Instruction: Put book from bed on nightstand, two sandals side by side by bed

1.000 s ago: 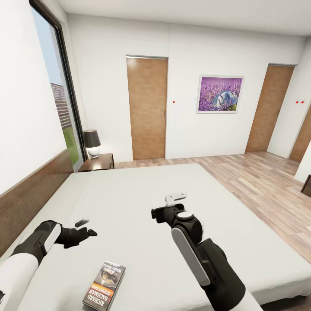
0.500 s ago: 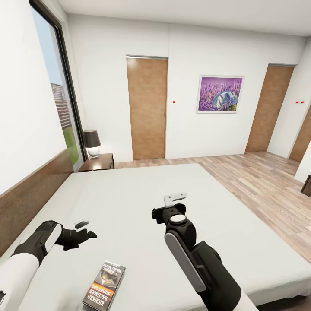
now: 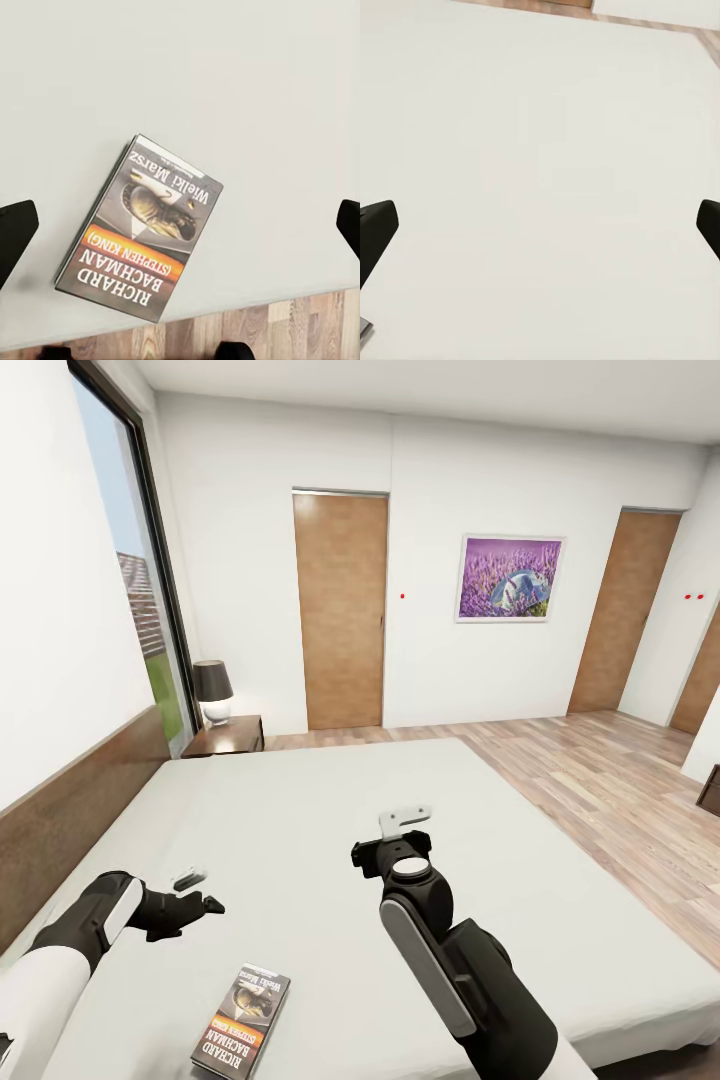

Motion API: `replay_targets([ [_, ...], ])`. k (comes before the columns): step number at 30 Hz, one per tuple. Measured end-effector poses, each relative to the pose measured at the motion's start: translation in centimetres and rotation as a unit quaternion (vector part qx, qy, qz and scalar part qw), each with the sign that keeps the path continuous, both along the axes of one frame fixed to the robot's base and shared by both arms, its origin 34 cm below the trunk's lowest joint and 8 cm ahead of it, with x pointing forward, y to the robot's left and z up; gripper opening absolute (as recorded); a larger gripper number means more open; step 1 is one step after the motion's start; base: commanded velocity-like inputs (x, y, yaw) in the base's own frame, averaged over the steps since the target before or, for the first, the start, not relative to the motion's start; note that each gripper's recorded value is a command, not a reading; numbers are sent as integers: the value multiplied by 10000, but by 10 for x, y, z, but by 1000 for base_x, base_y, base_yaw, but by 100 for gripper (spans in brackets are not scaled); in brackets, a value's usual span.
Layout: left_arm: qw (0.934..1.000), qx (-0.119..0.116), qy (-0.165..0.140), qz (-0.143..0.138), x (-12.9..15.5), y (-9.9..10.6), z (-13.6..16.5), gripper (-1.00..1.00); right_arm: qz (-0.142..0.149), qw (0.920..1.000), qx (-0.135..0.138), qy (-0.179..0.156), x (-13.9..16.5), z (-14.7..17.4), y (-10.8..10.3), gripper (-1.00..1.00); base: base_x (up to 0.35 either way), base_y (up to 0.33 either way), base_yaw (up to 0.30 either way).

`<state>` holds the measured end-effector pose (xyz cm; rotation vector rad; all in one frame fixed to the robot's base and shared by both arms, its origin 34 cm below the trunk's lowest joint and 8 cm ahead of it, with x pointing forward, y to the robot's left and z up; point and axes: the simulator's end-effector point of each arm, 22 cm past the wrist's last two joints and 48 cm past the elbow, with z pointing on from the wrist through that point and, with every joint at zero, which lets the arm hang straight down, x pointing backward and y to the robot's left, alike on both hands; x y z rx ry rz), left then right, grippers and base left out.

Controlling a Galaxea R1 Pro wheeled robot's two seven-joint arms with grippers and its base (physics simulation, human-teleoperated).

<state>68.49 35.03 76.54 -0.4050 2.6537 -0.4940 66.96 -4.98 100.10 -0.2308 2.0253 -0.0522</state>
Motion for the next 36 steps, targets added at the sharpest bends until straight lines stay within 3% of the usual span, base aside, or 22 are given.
replay_targets([
  [36, 9999, 131, -35, 23, 4, -3, 0, 100, -1, 10000, -8, 7, 0, -1, -1, 100, 0, 0, 0],
])
